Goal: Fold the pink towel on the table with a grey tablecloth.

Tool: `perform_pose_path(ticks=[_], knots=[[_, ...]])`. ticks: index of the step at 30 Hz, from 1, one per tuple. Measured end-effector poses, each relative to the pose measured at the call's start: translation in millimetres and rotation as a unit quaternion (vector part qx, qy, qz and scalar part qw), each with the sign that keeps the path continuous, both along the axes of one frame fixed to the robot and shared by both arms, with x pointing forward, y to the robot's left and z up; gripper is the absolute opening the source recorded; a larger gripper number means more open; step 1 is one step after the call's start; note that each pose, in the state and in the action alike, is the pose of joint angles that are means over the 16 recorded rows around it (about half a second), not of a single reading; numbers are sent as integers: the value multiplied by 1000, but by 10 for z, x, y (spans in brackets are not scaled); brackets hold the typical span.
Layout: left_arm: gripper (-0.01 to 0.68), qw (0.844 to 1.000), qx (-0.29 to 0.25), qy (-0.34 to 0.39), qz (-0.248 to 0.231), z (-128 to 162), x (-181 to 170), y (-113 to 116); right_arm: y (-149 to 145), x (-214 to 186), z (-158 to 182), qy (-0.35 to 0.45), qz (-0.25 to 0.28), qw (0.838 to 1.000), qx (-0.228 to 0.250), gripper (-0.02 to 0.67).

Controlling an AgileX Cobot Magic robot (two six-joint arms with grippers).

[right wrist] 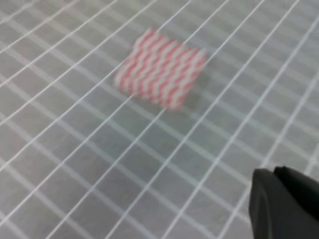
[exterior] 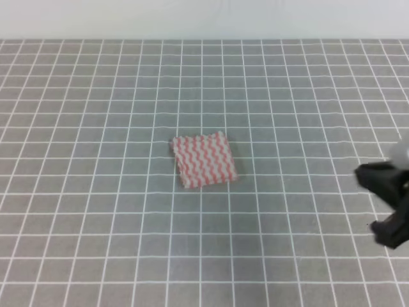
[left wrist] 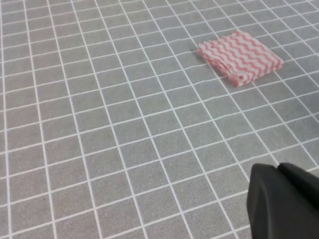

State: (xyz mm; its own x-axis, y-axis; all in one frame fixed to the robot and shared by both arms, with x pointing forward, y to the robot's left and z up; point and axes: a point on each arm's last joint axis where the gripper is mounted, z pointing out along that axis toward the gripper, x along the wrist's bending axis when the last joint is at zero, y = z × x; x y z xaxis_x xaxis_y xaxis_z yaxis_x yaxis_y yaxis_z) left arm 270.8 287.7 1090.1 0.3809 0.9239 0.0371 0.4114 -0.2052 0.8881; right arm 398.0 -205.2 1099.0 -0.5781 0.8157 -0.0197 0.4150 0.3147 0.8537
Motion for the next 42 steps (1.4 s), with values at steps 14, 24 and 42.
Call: perform_pose_path(ticks=[14,24,42], knots=[[-3,1000,2,-1,1,0,-14,8,-615,-528,18,-66,-129,989,-11,-16],[-3,1000,5,0,2,-2,-8,10,-875,-924,-607,-162,-248,954,38,-17],[-2,1000,8,0,3,-4,-1,13,-938,-1013,-1412,-136,-321,931,104,-17]])
